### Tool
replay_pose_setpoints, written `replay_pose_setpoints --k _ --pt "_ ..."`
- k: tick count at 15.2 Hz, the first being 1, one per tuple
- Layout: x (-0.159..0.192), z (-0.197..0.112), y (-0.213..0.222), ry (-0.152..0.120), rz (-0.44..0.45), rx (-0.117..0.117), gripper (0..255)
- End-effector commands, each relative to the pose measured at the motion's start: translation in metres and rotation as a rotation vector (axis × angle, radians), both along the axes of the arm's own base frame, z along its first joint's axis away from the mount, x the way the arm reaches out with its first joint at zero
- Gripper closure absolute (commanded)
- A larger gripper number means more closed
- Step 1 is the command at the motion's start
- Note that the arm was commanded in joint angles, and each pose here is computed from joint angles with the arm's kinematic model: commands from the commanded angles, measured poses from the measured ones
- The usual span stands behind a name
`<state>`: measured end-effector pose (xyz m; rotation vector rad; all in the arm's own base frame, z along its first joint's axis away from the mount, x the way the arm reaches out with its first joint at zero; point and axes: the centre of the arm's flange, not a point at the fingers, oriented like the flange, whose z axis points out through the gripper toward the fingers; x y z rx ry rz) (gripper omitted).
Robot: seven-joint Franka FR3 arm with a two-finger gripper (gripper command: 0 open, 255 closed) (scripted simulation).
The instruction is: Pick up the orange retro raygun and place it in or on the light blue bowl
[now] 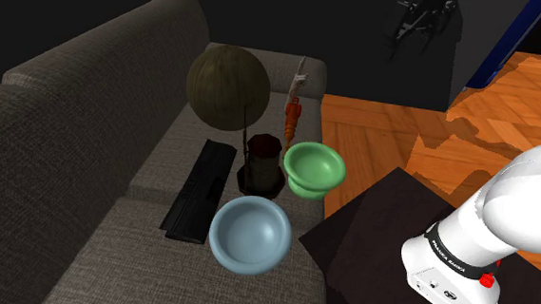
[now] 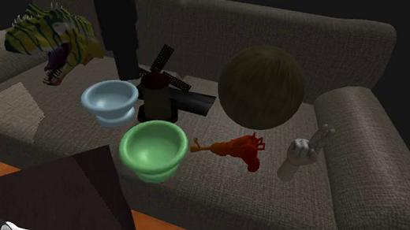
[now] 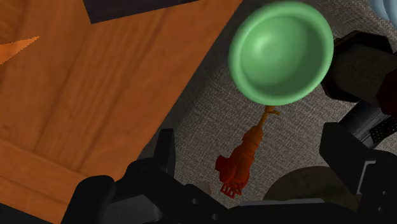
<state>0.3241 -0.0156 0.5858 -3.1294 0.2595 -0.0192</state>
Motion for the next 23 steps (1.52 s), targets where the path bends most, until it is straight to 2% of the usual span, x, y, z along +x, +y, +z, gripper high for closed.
replay_pose_setpoints --k 1,23 --pt "0.000 0.000 0.000 0.000 0.000 0.000 0" --pt "0.137 -0.240 0.054 -0.130 -0.351 0.003 0"
